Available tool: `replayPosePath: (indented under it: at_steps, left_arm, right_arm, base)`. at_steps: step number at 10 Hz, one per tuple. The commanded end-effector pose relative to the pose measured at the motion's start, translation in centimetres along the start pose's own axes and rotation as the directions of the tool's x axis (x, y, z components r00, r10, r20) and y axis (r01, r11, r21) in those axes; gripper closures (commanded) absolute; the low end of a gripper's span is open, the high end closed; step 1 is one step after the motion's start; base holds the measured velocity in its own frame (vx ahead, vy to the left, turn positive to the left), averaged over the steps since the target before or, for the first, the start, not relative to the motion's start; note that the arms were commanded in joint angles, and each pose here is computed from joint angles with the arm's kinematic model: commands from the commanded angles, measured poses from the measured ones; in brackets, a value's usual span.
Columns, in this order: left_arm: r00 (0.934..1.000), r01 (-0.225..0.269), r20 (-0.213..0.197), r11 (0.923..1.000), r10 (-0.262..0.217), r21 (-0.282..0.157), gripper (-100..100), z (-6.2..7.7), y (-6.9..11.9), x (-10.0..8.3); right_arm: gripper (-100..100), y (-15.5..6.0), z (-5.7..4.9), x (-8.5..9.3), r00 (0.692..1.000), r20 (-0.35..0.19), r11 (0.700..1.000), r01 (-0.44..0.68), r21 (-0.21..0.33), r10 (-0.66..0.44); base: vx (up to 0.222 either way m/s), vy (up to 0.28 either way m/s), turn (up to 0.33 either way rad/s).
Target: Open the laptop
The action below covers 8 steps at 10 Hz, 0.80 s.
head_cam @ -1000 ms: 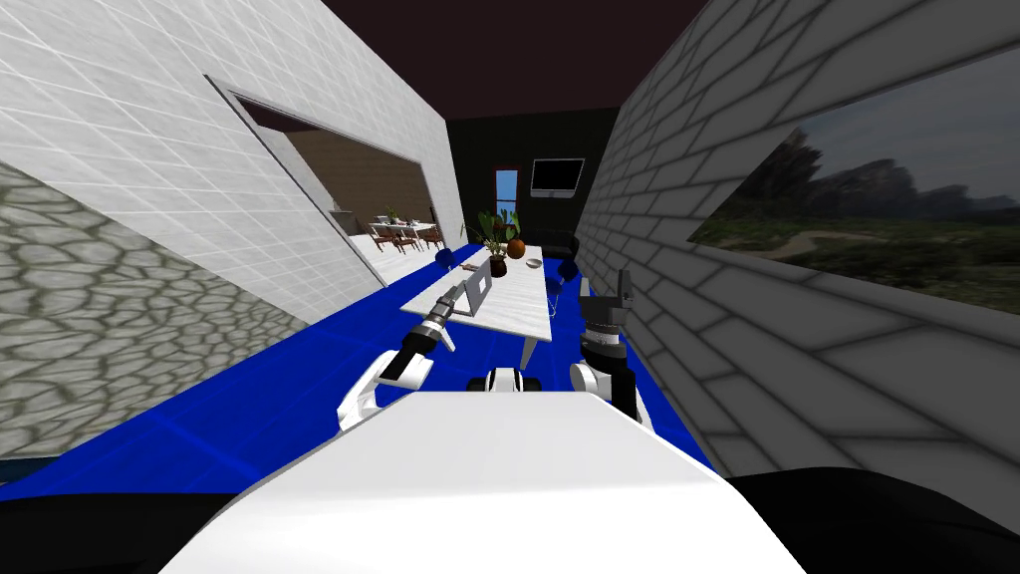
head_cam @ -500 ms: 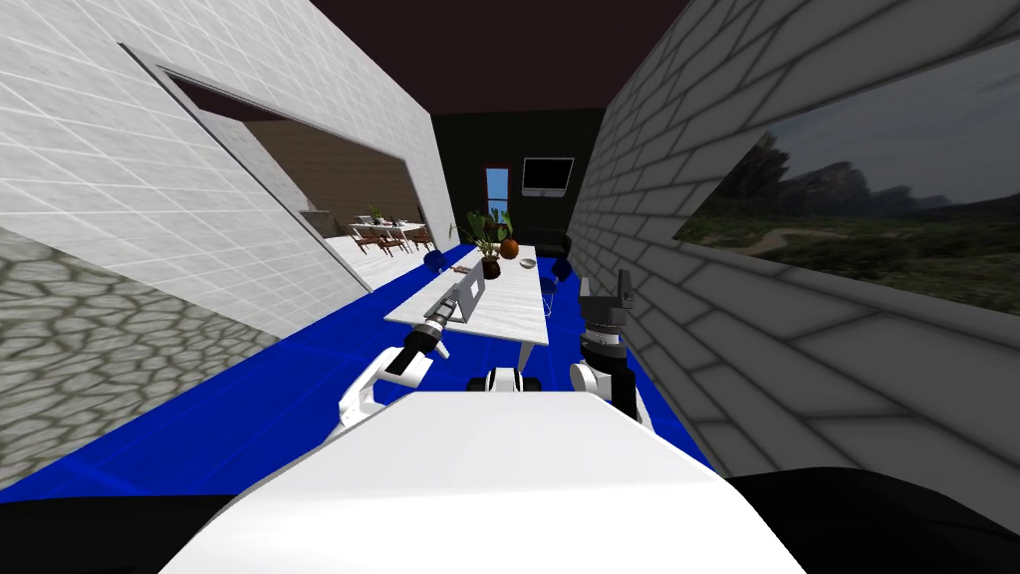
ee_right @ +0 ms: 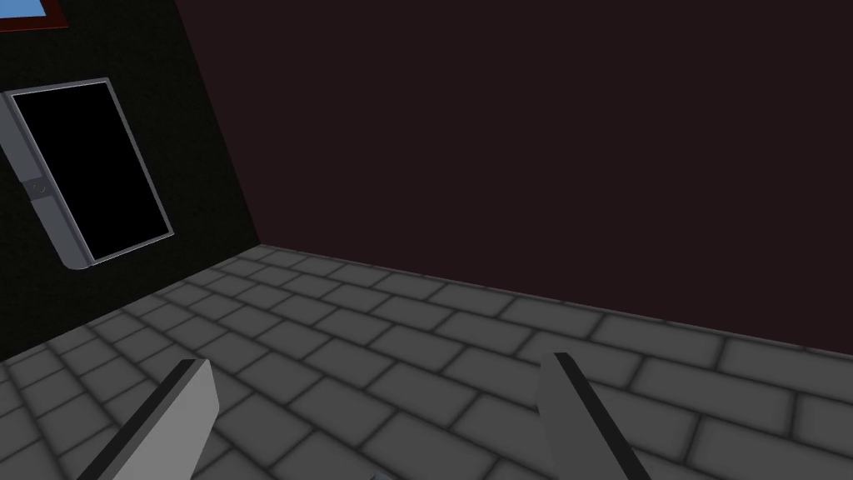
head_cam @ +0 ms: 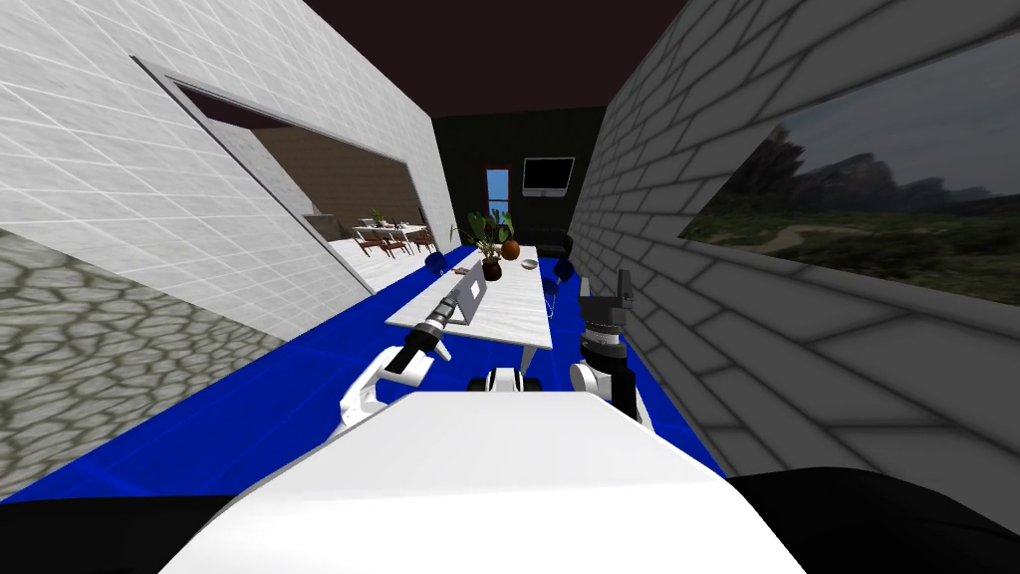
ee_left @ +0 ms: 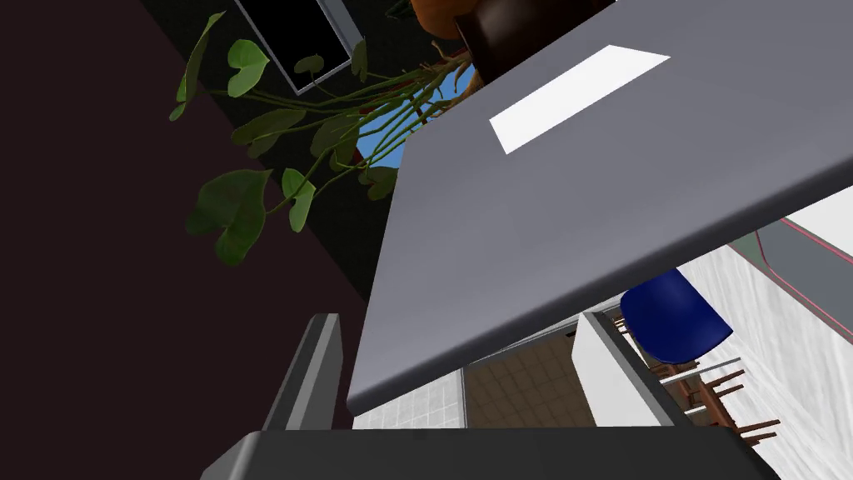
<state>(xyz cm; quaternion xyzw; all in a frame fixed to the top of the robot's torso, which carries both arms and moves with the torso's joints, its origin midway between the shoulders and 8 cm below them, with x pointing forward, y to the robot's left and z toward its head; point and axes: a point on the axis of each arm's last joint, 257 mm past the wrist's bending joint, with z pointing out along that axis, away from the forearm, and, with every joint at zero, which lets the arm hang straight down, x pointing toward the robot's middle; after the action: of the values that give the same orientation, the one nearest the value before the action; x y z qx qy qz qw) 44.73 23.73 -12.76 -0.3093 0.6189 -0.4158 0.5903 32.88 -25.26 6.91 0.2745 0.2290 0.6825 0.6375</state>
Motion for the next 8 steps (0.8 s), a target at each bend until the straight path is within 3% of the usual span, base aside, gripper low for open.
replayPosePath:
  at_steps: [1, 3, 5, 6, 7, 8]
  left_arm:
    - [0.9922, 0.125, -0.002, 0.9922, -0.125, -0.003, 100, 0.2, 0.0, 0.7]
    - [0.9792, 0.203, -0.001, 0.9792, -0.203, -0.001, 100, 0.3, -0.2, 1.0]
    - [0.9602, 0.279, -0.001, 0.9602, -0.279, 0.0, 100, 0.5, -0.3, 1.4]
    - [0.9681, 0.251, -0.001, 0.9681, -0.251, 0.001, 100, 0.5, -0.3, 1.2]
    - [0.9396, 0.342, 0.001, 0.9396, -0.342, -0.006, 100, 0.7, 0.5, 2.0]
    - [0.923, 0.385, 0.001, 0.923, -0.385, -0.006, 100, 0.8, 0.8, 2.3]
  right_arm:
    - [0, 0.0, 0.0, 0.0, 1.0, 0.0, 1.0, 0.0, 0.0, 0.0]
    - [0, 0.0, 0.0, 0.0, 1.0, 0.0, 1.0, 0.0, 0.0, 0.0]
    - [0, 0.0, 0.0, 0.0, 1.0, 0.0, 1.0, 0.0, 0.0, 0.0]
    - [0, 0.0, 0.0, 0.0, 1.0, 0.0, 1.0, 0.0, 0.0, 0.0]
    - [0, 0.0, 0.0, 0.0, 1.0, 0.0, 1.0, 0.0, 0.0, 0.0]
    - [0, 0.0, 0.0, 0.0, 1.0, 0.0, 1.0, 0.0, 0.0, 0.0]
  base:
    - [0.004, 0.105, 0.008]
    - [0.002, 0.101, 0.015]
    - [0.002, 0.091, 0.015]
    - [0.005, 0.037, 0.004]
    - [-0.001, 0.087, 0.016]
    - [0.001, 0.148, -0.011]
